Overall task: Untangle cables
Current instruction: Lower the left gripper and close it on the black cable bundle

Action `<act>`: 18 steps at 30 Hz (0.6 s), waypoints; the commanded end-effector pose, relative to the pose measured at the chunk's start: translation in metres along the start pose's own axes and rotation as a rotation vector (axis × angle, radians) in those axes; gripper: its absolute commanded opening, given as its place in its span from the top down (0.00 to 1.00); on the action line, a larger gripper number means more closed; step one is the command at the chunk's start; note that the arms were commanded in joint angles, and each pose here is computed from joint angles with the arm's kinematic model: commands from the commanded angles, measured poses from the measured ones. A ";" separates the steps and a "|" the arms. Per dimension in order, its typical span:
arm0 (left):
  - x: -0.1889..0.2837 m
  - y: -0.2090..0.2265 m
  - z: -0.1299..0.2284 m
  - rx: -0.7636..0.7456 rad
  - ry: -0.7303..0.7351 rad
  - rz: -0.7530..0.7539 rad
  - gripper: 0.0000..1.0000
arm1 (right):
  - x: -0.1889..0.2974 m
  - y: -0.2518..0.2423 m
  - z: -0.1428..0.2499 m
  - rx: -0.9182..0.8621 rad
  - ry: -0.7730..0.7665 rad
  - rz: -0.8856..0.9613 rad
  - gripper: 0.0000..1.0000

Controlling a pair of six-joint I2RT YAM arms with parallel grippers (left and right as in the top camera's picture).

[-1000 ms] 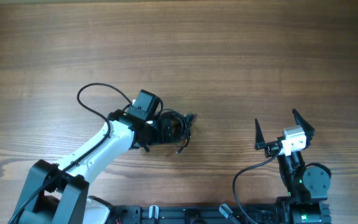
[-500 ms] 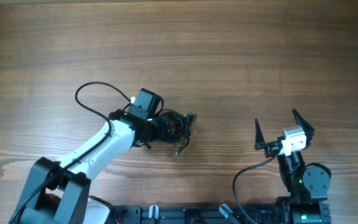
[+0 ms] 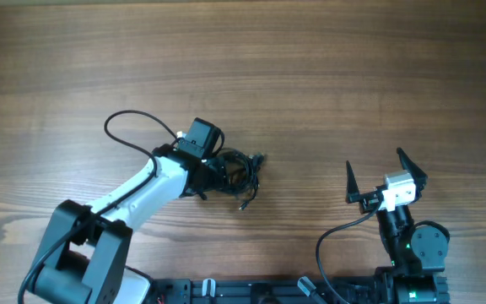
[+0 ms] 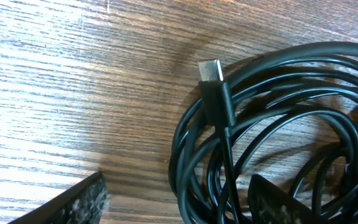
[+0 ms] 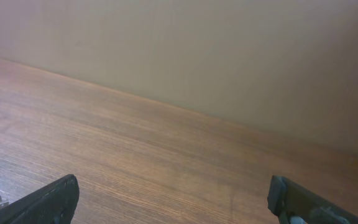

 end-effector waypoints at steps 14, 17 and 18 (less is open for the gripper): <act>-0.014 0.063 0.007 -0.110 -0.017 -0.345 0.00 | 0.000 -0.003 0.000 0.004 0.000 0.019 0.00; -0.015 0.061 0.005 -0.123 -0.026 -0.334 0.00 | 0.000 -0.003 0.000 0.004 0.000 0.019 0.00; -0.015 0.060 0.005 -0.127 -0.025 -0.332 0.00 | 0.000 -0.003 0.000 0.004 0.000 0.019 0.00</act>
Point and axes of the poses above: each gripper's point midway between its finger pads, its own x axis back along the fingers, its own y axis along the line the jaws close on, z = x × y, the point moved 3 cm from there along x, back along the fingers, and after that the axes turned 14 degrees about x, right-handed, at the moved point
